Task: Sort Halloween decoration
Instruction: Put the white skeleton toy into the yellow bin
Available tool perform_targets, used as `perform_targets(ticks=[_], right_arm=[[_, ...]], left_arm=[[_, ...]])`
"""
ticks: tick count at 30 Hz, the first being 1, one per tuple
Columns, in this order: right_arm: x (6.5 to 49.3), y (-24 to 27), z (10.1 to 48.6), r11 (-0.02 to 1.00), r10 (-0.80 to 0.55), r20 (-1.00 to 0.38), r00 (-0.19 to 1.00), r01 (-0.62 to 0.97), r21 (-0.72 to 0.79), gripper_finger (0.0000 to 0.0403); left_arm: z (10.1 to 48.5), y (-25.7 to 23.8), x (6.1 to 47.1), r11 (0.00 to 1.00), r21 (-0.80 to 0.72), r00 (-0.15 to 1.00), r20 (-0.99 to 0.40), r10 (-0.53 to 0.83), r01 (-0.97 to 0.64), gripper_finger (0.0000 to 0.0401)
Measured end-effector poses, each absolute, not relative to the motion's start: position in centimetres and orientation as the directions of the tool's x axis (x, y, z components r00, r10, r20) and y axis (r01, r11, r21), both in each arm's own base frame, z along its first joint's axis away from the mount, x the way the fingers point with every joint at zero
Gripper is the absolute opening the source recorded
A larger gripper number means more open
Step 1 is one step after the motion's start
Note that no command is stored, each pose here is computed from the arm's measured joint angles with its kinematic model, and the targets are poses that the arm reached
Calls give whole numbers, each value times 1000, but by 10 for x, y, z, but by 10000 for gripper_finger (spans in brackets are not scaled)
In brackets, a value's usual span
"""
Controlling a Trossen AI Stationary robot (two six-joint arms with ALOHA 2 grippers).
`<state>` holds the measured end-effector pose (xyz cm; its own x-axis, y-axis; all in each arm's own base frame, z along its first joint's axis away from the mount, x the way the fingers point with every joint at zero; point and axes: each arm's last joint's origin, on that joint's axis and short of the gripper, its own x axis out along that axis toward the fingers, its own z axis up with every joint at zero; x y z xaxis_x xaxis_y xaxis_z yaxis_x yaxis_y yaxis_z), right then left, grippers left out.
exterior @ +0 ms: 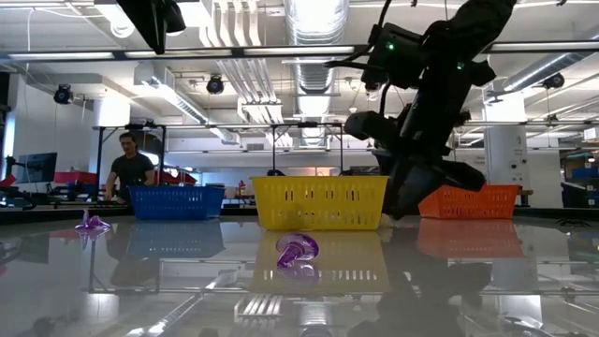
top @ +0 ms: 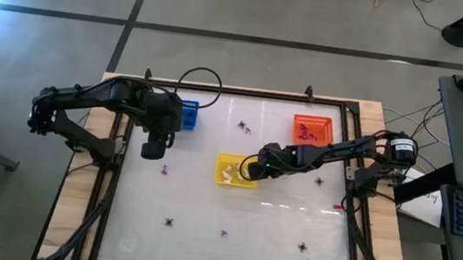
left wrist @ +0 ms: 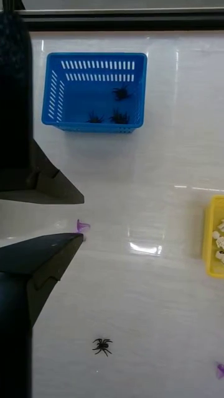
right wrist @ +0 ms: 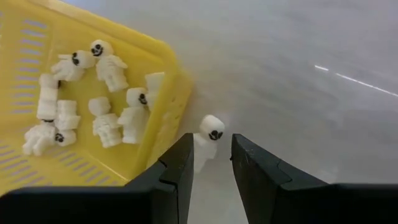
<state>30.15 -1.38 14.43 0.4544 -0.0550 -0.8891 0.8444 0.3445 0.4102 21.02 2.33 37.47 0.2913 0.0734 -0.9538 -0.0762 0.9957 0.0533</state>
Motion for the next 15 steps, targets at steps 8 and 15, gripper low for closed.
perform_targets(ticks=[8,15], right_arm=[[299,-15,141,313,-63,-889,453,855,414,100],[298,-15,137,283,-74,-884,462,859,426,100]], left_arm=[[375,23,210,996,53,292,-954,73,-76,68],[375,23,210,996,57,293,-953,74,-64,68]])
